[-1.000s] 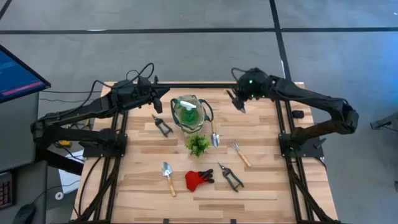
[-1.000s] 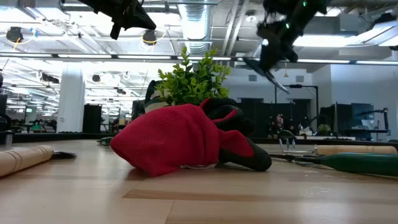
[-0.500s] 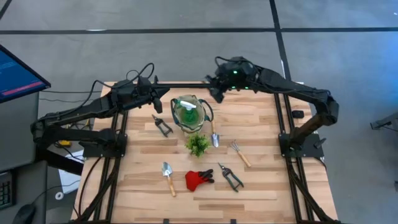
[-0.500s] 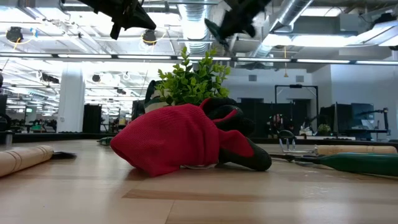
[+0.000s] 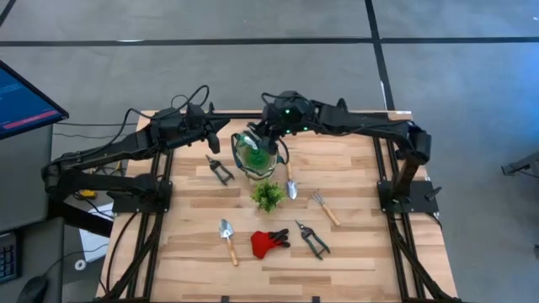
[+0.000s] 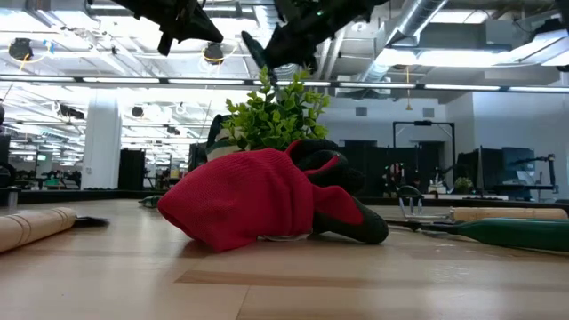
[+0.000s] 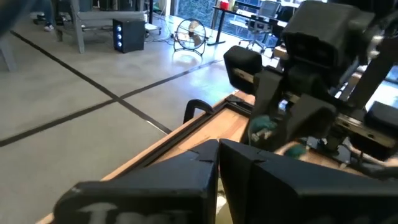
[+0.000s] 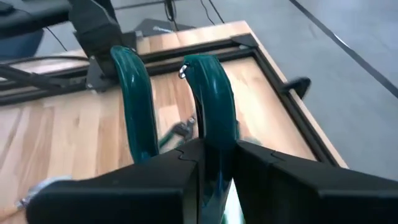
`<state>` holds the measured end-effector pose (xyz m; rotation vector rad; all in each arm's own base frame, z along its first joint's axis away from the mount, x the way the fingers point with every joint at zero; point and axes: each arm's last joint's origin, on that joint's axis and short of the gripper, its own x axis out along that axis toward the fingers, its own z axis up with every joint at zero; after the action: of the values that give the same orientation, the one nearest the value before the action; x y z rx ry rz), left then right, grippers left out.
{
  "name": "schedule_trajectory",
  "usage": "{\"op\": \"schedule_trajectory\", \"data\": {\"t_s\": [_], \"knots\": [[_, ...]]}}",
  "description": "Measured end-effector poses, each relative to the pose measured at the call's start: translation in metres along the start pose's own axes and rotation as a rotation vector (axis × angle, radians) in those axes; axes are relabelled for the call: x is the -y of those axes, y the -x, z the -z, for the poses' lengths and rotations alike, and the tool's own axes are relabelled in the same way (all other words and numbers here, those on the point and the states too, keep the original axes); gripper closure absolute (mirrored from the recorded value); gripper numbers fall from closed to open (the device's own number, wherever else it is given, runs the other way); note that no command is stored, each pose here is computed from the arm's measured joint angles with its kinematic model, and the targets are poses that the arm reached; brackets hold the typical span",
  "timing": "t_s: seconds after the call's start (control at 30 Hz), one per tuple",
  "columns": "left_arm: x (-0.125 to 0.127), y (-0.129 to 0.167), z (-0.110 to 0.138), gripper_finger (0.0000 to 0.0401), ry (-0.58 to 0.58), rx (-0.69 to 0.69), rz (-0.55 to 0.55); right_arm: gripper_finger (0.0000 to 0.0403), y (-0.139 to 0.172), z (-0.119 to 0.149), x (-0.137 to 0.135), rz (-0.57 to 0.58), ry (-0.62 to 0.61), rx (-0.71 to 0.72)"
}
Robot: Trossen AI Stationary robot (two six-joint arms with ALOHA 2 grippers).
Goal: Pick & Place Garden tools in Gardening bag
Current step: Put the green shear scissors into the brown gardening bag
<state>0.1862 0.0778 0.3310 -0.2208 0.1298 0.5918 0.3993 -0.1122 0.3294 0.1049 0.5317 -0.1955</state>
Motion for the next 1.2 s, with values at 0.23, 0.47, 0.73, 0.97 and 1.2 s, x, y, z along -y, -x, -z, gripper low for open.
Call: {"op": "schedule_trajectory", "data": {"t_s": [0.23, 0.47, 0.73, 0.97, 1.2], "knots": [[0.000, 0.000, 0.000, 0.0399, -0.025, 0.000, 0.000, 0.0355, -0.011, -0.001, -0.012, -0.027, 0.018, 0.043], [0.000, 0.000, 0.000, 0.0399, -0.023, 0.001, 0.000, 0.0355, -0.041, 0.019, -0.014, -0.035, 0.026, -0.038], [0.000, 0.000, 0.000, 0.0399, -0.022, 0.000, 0.001, 0.0355, -0.053, 0.029, -0.015, -0.035, 0.047, -0.086], [0.000, 0.000, 0.000, 0.0399, -0.022, 0.000, 0.001, 0.0355, -0.059, 0.046, -0.014, -0.029, 0.082, -0.131], [0.000, 0.000, 0.000, 0.0399, -0.022, 0.000, 0.001, 0.0355, -0.066, 0.064, -0.013, -0.038, 0.074, -0.139]]}}
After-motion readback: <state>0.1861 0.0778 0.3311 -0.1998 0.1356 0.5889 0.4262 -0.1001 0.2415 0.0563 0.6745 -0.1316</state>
